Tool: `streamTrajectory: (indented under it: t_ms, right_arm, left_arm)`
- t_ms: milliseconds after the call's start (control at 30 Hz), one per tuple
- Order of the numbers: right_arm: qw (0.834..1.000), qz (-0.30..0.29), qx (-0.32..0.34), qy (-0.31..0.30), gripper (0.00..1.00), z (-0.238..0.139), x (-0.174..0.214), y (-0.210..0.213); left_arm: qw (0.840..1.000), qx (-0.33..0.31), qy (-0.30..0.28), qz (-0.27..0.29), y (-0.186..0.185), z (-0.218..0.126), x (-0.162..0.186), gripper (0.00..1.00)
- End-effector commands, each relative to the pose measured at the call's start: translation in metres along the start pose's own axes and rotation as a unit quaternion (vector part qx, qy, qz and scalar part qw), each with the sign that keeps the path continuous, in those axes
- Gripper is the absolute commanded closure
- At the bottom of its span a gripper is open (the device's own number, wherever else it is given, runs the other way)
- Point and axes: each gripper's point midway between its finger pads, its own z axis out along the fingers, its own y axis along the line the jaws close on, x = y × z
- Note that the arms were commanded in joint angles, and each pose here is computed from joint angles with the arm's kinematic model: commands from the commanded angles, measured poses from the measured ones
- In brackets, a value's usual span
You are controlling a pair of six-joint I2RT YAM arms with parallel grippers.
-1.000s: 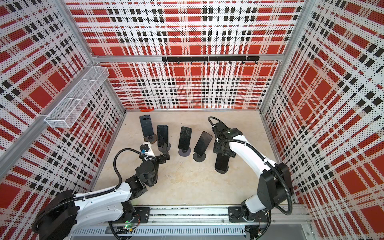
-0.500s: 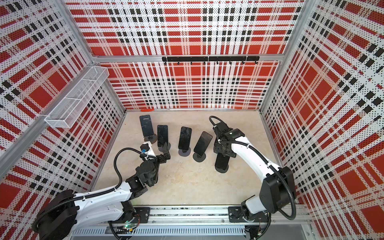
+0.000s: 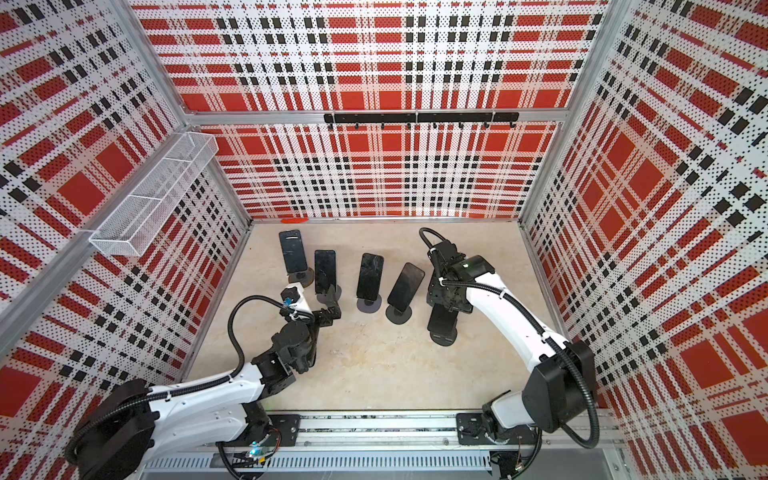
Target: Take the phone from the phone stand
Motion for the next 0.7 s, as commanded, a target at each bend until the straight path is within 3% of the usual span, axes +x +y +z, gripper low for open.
streamTrajectory:
  t_ms: [0, 367, 667]
  right_arm:
    - [1.0, -0.009, -0.024, -0.01, 0.32, -0.018, -0.001, 0.005]
    - [0.997, -0.046, -0.061, -0.02, 0.33, -0.03, 0.009, 0.038]
    - [0.987, -0.126, -0.096, -0.013, 0.33, -0.033, 0.029, 0.099]
  left_arm:
    - [1.0, -0.001, -0.009, -0.012, -0.003, 0.0, -0.007, 0.02]
    - [1.0, 0.007, -0.005, -0.003, -0.01, 0.002, -0.007, 0.02]
    - [0.999, -0.035, -0.013, -0.004, 0.022, 0.008, -0.014, 0.02]
